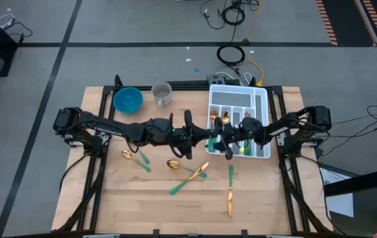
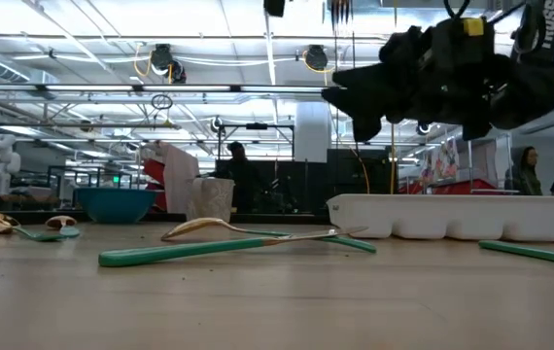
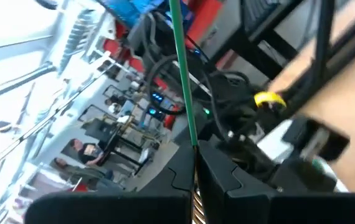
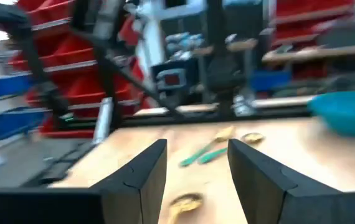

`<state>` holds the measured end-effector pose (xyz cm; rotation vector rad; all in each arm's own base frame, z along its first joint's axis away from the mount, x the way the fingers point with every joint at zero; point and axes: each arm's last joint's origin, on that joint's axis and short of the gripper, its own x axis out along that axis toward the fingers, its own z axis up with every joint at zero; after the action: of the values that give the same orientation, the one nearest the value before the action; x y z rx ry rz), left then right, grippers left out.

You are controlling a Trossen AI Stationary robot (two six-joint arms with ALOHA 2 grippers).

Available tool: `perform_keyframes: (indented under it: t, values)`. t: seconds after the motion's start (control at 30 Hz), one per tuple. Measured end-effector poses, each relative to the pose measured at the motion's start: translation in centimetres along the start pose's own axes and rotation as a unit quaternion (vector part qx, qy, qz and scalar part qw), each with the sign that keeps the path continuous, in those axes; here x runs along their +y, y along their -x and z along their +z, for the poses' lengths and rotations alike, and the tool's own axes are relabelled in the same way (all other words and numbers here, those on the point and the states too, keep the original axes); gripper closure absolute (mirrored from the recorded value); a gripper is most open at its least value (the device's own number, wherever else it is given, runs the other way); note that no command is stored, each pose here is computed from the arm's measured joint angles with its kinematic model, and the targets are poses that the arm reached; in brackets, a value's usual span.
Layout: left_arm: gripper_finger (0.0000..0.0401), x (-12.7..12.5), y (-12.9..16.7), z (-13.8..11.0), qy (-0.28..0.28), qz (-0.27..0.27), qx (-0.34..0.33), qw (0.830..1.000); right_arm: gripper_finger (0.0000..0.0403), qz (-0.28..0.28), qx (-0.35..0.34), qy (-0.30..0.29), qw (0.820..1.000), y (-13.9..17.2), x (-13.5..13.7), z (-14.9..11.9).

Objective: Sort silverware
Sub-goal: Put the green fork into the white silverware organizer

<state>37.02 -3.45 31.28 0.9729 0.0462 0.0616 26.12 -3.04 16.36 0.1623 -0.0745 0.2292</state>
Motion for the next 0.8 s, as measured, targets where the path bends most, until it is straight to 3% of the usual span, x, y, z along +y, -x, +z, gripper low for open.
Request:
perform_keyframes:
  t: [0.13, 0.23, 0.37, 0.53, 0.8]
  values:
    - [0.039, 0.8, 0.2, 0.9, 0.059, 0.059, -0.02, 0.996, 0.0238, -0.013, -0.083, 0.05, 0.995, 1.2, 0.5, 1.0]
    - [0.039, 1.7, 0.3, 1.3, 0.121, 0.116, -0.03, 0.985, 0.0238, -0.032, -0.092, 0.074, 0.992, 1.6, 0.8, 1.5]
    - [0.0391, 2.4, 0.5, 1.6, 0.184, 0.151, -0.053, 0.97, 0.0238, -0.017, -0.114, 0.111, 0.987, 1.5, 1.8, 2.3]
    - [0.0391, 2.6, 0.6, 1.8, 0.237, 0.149, -0.08, 0.957, 0.0238, -0.025, -0.153, 0.171, 0.973, 1.3, 2.3, 4.0]
    - [0.0391, 3.0, 1.0, 2.7, 0.248, 0.154, -0.137, 0.947, 0.0238, 0.014, -0.238, 0.237, 0.942, 0.9, 3.3, 8.4]
